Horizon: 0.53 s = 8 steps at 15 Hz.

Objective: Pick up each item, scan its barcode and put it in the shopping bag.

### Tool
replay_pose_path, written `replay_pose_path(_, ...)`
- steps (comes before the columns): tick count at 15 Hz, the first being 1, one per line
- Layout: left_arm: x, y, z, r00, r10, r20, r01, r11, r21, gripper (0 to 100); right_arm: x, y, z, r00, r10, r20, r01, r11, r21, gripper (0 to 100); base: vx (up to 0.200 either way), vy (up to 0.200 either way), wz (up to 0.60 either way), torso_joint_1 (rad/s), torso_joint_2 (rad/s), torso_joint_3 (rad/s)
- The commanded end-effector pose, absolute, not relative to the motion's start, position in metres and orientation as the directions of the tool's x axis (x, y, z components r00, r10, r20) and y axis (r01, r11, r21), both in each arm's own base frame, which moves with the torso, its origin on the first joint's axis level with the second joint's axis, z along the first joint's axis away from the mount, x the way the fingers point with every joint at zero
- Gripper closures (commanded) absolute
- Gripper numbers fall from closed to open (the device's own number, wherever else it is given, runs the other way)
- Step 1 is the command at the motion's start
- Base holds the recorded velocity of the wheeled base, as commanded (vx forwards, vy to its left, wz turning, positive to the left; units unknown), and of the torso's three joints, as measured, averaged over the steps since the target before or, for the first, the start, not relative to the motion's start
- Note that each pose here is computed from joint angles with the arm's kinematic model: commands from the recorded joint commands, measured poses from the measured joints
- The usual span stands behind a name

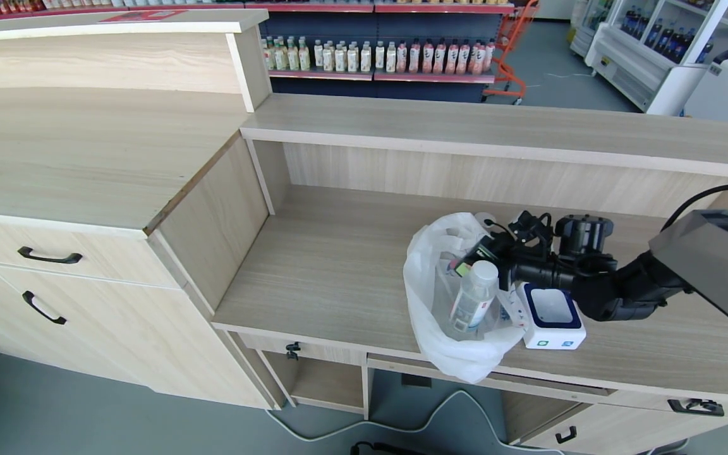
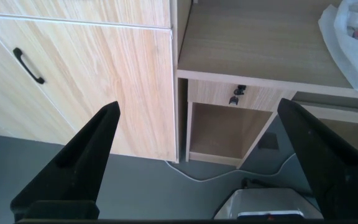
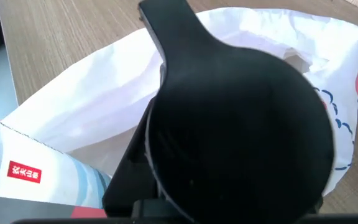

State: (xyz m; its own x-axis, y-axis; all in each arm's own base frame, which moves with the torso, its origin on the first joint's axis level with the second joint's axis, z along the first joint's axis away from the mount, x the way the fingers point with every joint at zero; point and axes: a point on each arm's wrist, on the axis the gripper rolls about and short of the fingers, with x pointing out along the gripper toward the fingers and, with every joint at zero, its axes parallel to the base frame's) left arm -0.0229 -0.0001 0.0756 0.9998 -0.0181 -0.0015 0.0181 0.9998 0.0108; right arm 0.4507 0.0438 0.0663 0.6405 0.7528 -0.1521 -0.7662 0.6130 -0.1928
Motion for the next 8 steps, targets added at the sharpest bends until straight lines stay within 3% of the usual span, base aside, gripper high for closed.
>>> replay_pose_path(1,-0.023,0.0,0.076,1.0,-0.018,-0.002,0.018,1.0,0.011,0,0.452,0.043,0.061,0.64,0.752,-0.158,-0.767,0.613,-0.188,100,0.0,0.0,0.0,0.0,0.0,0.0)
replay_pose_path(8,-0.023,0.0,0.076,1.0,-0.018,-0.002,0.018,1.0,0.011,0,0.453,0.032,0.049,0.67,0.718,-0.187,-0.74,0.628,-0.241,100,0.0,0.0,0.0,0.0,0.0,0.0)
